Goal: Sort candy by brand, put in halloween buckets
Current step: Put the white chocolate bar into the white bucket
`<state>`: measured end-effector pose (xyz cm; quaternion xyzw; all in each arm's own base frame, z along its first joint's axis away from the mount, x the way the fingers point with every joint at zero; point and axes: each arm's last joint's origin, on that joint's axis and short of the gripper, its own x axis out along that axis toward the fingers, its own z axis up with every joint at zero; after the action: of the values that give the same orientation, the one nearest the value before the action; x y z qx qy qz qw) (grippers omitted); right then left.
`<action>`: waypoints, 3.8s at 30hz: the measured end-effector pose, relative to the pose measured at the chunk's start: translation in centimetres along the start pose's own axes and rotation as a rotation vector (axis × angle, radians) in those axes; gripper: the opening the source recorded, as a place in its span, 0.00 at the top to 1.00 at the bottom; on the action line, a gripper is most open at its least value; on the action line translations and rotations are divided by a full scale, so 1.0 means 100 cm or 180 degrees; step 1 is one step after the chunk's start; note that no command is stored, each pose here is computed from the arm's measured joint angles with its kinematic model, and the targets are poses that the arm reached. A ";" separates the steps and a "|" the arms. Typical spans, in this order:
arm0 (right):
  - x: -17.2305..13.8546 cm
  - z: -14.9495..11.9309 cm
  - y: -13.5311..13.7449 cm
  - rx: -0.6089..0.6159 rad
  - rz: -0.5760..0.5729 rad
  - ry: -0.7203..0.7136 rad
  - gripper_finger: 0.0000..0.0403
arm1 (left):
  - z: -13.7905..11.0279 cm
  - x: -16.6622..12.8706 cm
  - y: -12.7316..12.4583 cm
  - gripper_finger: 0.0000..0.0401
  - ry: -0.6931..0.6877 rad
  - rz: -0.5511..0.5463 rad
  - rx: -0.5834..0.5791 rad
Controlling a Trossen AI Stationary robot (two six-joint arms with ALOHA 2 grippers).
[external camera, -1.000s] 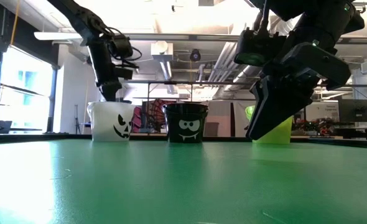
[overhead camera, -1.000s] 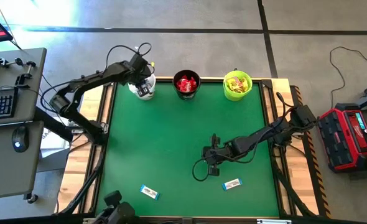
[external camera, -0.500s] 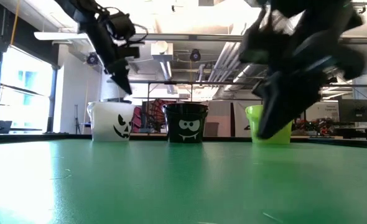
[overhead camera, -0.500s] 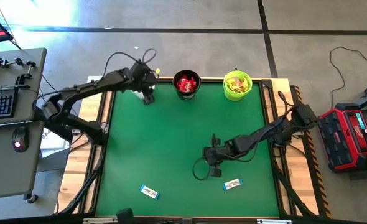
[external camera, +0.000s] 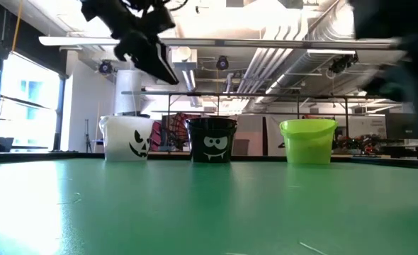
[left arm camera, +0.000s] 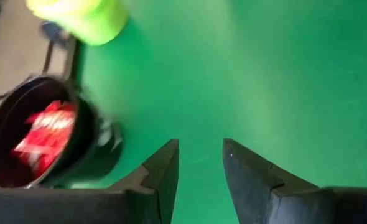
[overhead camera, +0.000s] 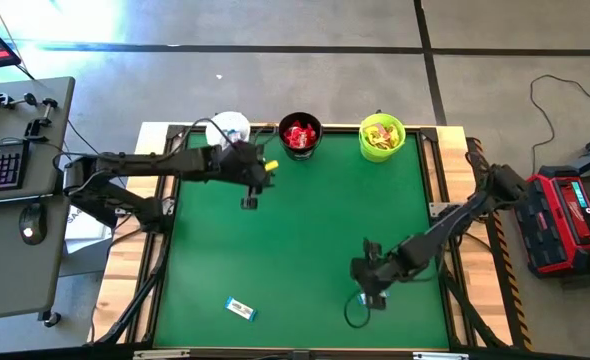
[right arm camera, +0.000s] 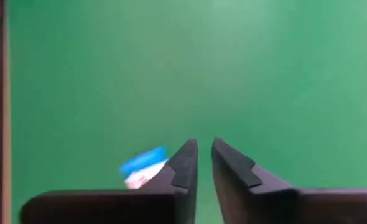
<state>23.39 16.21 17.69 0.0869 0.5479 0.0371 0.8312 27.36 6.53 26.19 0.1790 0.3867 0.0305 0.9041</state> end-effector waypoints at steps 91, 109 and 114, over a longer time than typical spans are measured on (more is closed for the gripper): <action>0.026 0.090 -0.062 -0.0971 -0.1249 -0.0526 0.78 | -0.021 -0.069 -0.103 0.71 -0.1443 -0.0377 -0.0601; 0.007 0.209 -0.179 -0.0403 -0.1569 -0.2178 0.78 | -0.058 -0.149 -0.072 0.71 -0.1925 0.0470 -0.1022; 0.006 0.248 -0.208 -0.0258 -0.1654 -0.2334 0.78 | -0.065 -0.159 -0.068 0.71 -0.1974 0.0681 -0.1121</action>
<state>45.65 -6.73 22.83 -0.0787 0.2190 -0.1846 0.9549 11.02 -0.90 30.64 0.0609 0.0623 0.1353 0.9870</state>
